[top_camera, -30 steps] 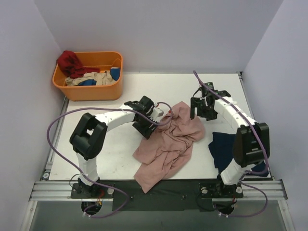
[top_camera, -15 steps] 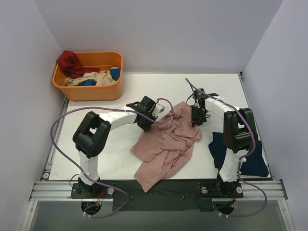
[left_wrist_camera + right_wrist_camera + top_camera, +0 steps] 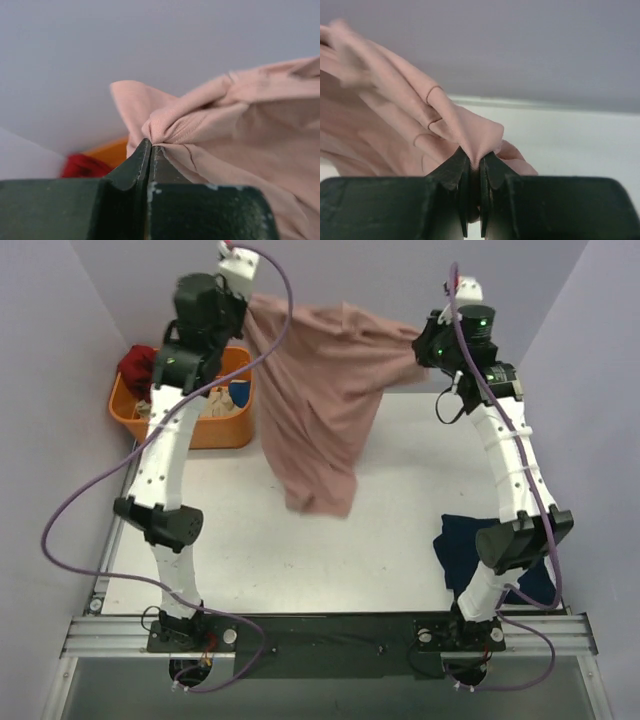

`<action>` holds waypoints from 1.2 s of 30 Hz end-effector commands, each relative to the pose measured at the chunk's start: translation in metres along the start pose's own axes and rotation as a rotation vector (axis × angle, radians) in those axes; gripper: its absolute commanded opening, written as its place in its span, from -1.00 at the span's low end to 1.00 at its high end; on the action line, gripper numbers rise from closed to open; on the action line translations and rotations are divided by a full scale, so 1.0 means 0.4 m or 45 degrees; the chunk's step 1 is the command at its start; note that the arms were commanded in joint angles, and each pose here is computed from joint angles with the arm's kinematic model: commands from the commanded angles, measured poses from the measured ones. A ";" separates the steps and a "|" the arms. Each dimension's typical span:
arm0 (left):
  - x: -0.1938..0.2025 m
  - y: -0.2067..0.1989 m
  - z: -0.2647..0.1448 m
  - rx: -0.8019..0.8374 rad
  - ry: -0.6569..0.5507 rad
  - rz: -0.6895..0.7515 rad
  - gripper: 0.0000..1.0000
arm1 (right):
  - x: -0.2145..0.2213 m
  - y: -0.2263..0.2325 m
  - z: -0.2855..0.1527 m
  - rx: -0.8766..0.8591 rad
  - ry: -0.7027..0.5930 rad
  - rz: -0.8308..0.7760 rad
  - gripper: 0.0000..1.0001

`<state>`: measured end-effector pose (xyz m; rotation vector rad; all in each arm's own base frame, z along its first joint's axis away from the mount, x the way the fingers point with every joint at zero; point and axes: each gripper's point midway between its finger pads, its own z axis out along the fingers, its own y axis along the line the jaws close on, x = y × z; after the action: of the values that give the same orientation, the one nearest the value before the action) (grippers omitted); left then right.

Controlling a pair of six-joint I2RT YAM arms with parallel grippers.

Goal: Fold and stack the t-shirts
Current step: Flatten out the tshirt

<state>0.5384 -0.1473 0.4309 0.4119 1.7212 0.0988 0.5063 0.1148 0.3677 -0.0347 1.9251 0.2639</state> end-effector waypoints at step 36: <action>0.396 -0.488 -0.274 0.882 0.649 0.074 0.60 | 0.699 -0.224 -0.135 0.574 0.763 0.166 0.73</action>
<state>0.3235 -0.3024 0.2311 1.3482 2.1480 -0.6188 0.4296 0.0127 0.1360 0.4537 2.4484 0.0263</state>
